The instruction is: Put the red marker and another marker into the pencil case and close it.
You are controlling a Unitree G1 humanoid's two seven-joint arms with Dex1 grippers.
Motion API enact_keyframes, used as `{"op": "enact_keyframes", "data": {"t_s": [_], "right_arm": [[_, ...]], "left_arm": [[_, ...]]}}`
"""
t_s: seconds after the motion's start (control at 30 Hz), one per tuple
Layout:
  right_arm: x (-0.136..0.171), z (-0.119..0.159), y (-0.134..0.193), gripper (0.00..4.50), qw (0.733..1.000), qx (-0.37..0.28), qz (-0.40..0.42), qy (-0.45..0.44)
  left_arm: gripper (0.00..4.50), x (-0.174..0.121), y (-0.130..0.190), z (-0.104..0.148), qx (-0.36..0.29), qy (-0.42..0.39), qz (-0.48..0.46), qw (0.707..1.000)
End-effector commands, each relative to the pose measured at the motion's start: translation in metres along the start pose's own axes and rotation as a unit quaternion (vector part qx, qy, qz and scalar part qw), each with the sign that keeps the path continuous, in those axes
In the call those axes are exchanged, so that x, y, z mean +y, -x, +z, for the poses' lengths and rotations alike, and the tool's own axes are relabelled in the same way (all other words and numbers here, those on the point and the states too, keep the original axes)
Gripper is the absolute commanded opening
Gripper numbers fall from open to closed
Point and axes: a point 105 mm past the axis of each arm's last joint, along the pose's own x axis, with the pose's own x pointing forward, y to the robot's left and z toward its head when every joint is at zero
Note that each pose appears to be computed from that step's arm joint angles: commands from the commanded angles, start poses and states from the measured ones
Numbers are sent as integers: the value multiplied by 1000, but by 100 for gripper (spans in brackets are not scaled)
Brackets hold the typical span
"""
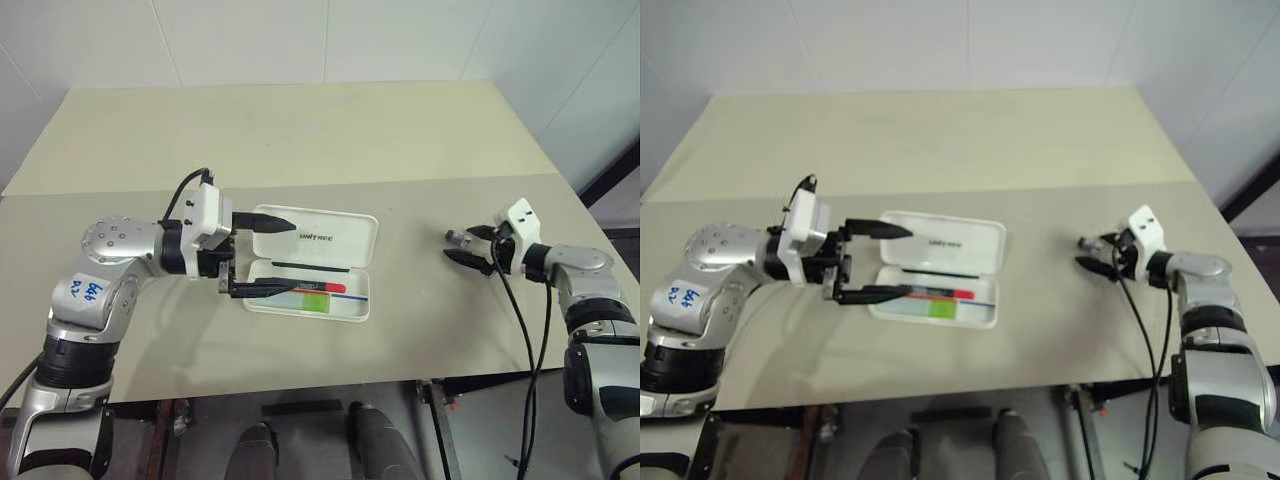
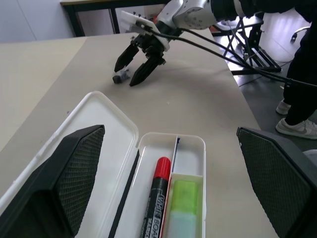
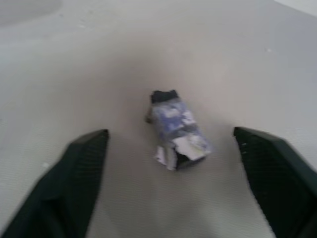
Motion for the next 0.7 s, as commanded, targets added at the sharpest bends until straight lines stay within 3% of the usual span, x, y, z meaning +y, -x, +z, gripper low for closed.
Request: {"op": "enact_keyframes", "data": {"t_s": [0.03,0.27,0.5,0.7], "right_arm": [[12,1,-7,281,999,-14,39,-10],[23,-2,-11,37,997,-26,64,-15],[38,-2,-11,33,995,-27,84,40],[73,30,6,33,985,-68,138,76]], "left_arm": [[450,-2,3,15,-12,-34,3,999],[450,-1,1,13,-14,-40,0,999],[450,0,0,8,-19,-42,-1,999],[450,3,10,-4,-16,-34,16,999]]}}
